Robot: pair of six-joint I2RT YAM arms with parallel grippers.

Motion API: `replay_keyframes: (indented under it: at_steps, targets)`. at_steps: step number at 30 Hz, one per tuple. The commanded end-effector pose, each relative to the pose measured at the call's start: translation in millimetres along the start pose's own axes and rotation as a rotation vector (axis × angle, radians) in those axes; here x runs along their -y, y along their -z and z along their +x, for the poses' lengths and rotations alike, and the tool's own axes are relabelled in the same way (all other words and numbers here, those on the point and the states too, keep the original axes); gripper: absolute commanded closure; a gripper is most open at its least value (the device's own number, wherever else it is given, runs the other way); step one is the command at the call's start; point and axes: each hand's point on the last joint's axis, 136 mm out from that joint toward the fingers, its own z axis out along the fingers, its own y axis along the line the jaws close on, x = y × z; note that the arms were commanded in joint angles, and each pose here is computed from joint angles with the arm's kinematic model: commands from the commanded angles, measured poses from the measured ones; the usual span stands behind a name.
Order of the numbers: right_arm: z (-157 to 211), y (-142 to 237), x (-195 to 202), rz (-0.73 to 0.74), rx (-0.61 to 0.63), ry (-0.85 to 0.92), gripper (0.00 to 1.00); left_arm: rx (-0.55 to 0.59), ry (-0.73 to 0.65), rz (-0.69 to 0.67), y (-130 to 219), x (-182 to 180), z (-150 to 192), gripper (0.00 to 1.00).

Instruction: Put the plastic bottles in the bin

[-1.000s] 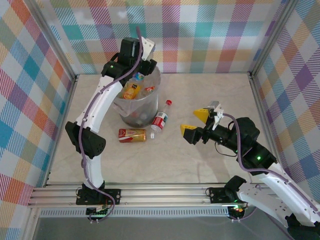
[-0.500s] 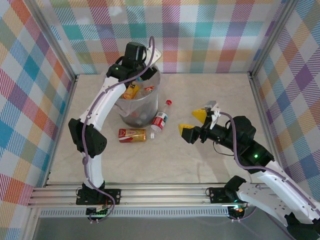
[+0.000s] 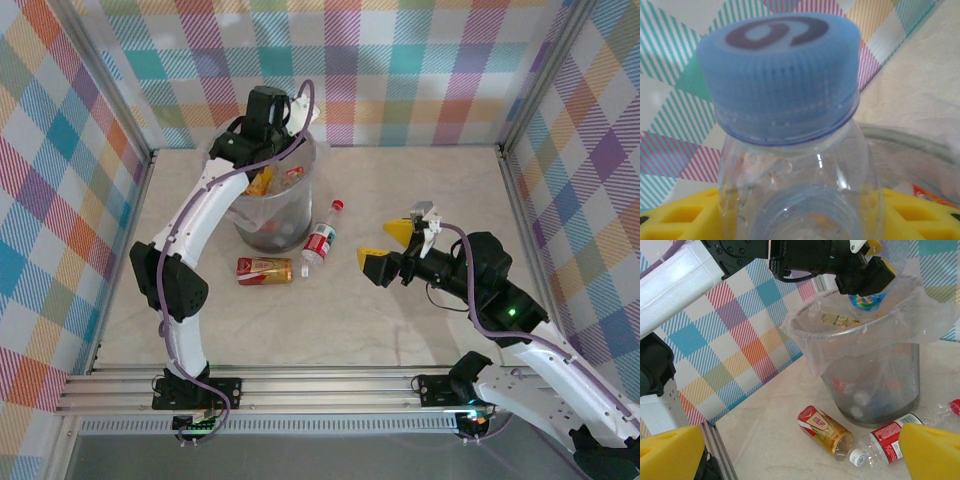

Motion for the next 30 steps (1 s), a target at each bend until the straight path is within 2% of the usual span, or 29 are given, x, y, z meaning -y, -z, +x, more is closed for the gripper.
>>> replay_keyframes:
  at_steps: [1,5,10,18,20,23,30]
  targets:
    - [-4.3,0.5,-4.8,-0.021,0.02,-0.007,0.0,0.016,-0.041,-0.094,19.0,-22.5,-9.6,0.4]
    - [-4.8,1.9,-5.6,-0.023,0.02,-0.009,0.0,0.005,-0.111,-0.142,16.0,-24.3,-13.6,0.4]
    - [-7.0,5.1,-7.3,-0.022,0.022,-0.005,0.0,-0.011,-0.132,-0.156,6.9,-22.8,-8.0,0.39]
    - [-8.0,7.5,-6.1,-0.01,0.021,0.003,0.0,-0.044,-0.135,-0.123,-0.9,-11.1,10.1,0.35]
    - [-7.5,6.1,-5.9,-0.01,0.019,0.003,0.0,-0.052,-0.131,-0.1,1.2,-7.0,14.1,0.32]
    - [-6.8,2.2,-5.9,-0.017,0.014,0.0,0.0,-0.059,-0.105,-0.082,7.4,-5.5,17.3,0.19]
    - [-4.6,-4.0,-5.5,-0.027,0.007,-0.012,0.0,0.004,0.032,-0.023,40.5,-7.3,5.2,0.05]
